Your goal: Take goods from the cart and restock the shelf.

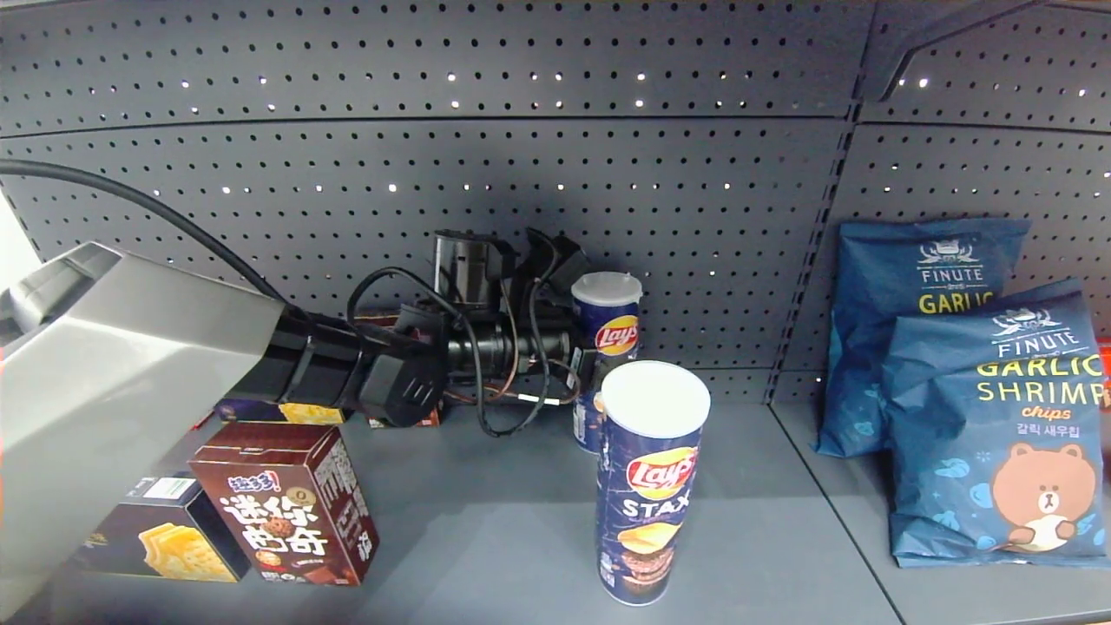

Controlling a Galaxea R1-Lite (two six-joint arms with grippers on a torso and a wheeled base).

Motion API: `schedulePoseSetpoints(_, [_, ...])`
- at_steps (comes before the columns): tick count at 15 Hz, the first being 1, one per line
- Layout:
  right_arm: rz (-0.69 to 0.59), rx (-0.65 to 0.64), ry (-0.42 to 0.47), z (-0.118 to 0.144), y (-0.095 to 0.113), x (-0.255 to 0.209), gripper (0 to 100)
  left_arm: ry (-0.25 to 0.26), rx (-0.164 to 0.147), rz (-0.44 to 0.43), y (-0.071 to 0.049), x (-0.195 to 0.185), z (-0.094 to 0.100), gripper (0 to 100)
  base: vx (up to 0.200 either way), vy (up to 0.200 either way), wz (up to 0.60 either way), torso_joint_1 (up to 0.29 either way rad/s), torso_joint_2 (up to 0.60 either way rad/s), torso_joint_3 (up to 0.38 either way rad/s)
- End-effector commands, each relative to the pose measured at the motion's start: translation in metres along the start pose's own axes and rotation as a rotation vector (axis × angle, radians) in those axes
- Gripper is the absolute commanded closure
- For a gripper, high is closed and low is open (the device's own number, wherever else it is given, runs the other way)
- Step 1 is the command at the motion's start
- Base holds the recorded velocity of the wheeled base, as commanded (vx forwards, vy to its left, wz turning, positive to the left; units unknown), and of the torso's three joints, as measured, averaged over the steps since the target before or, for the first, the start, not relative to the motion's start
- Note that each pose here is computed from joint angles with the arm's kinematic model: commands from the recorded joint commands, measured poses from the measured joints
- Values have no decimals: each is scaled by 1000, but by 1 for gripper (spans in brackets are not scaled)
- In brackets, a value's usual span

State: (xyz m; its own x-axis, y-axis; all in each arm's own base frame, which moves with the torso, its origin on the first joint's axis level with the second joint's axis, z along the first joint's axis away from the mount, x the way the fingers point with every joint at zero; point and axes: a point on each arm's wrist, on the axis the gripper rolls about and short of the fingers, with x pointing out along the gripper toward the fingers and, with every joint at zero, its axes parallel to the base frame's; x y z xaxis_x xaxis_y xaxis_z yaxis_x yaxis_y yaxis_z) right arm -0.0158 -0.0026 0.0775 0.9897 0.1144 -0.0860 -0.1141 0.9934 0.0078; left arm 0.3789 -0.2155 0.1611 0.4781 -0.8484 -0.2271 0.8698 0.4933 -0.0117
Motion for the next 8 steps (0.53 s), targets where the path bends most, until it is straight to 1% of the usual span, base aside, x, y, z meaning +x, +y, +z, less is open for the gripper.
schedulePoseSetpoints(1, [0, 0, 1, 0, 0, 0, 0, -19, 13, 31, -10, -21, 9, 0, 0, 0, 0, 0, 0, 0])
schedulePoseSetpoints(3, [0, 1, 1, 0, 0, 0, 0, -35, 18, 67, -14, -35, 15, 0, 0, 0, 0, 0, 0, 0])
schedulePoseSetpoints(4, [0, 0, 1, 0, 0, 0, 0, -35, 17, 84, -14, -43, 16, 0, 0, 0, 0, 0, 0, 0])
schedulePoseSetpoints(5, [0, 0, 1, 0, 0, 0, 0, -30, 10, 121, -16, -56, 17, 0, 0, 0, 0, 0, 0, 0])
schedulePoseSetpoints(7, [0, 0, 1, 0, 0, 0, 0, -30, -3, 178, -16, -72, 20, 0, 0, 0, 0, 0, 0, 0])
schedulePoseSetpoints(8, [0, 1, 1, 0, 0, 0, 0, -22, -20, 212, -19, -78, 19, 0, 0, 0, 0, 0, 0, 0])
